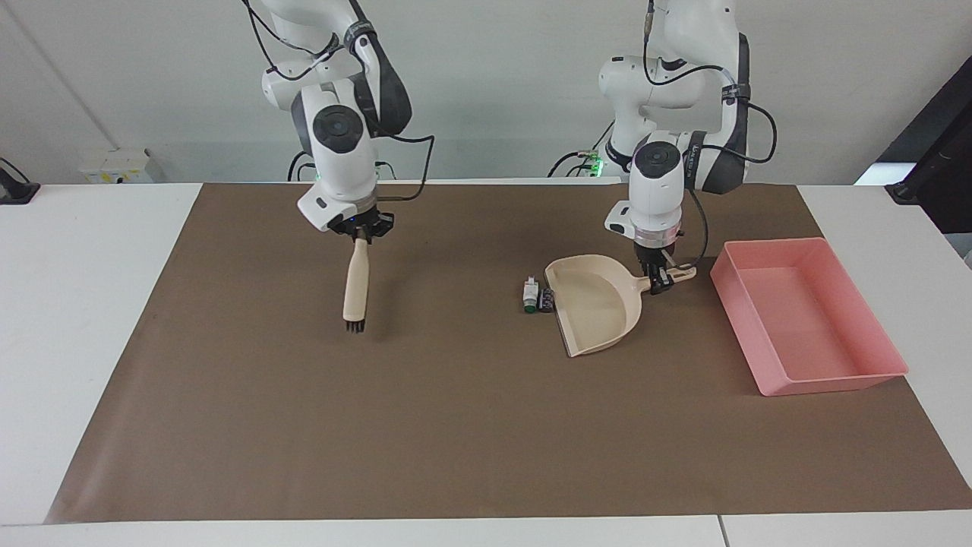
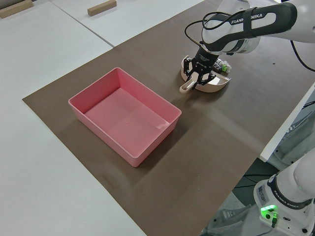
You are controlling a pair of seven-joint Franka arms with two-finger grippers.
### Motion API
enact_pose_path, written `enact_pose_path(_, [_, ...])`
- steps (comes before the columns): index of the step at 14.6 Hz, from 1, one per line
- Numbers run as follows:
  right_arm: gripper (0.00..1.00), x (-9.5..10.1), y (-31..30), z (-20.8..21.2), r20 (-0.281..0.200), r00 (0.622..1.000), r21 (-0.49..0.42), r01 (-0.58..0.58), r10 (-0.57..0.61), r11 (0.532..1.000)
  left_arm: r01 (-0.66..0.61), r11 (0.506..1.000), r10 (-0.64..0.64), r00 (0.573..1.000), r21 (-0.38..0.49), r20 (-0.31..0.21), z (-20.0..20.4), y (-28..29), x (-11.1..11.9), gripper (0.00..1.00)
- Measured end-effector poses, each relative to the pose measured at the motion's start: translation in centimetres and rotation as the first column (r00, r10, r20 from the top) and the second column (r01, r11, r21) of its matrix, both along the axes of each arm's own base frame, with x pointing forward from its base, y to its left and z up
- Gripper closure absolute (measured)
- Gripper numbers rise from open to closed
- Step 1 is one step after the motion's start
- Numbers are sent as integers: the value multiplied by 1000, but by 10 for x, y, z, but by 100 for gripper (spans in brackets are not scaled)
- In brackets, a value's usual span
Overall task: Clean e-waste and dump in bin
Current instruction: 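Carry the brush with the right gripper toward the metal part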
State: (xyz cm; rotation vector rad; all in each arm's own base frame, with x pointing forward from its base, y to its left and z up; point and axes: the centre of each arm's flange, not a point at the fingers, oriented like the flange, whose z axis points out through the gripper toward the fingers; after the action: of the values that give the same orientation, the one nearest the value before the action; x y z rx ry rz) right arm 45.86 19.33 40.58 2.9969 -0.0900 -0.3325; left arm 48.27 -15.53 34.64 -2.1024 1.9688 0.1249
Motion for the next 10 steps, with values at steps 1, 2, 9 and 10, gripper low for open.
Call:
enact_pose_path(1, [74, -4, 20, -3, -8, 1000, 10, 7, -7, 1000, -1, 1000, 1, 1000, 1, 4, 4, 0, 2, 67])
enact_pose_path(2, [74, -7, 35, -4, -15, 1000, 22, 6, -5, 1000, -5, 1000, 5, 1000, 7, 1, 7, 0, 4, 67])
enact_pose_path(9, [74, -36, 149, -21, -29, 1000, 42, -10, 12, 999, 102, 987, -103, 995, 127, 1, 17, 4, 14, 67])
enact_pose_path(10, [74, -40, 167, -26, -37, 999, 43, -14, 16, 999, 108, 986, -108, 994, 131, -5, 14, 4, 14, 67])
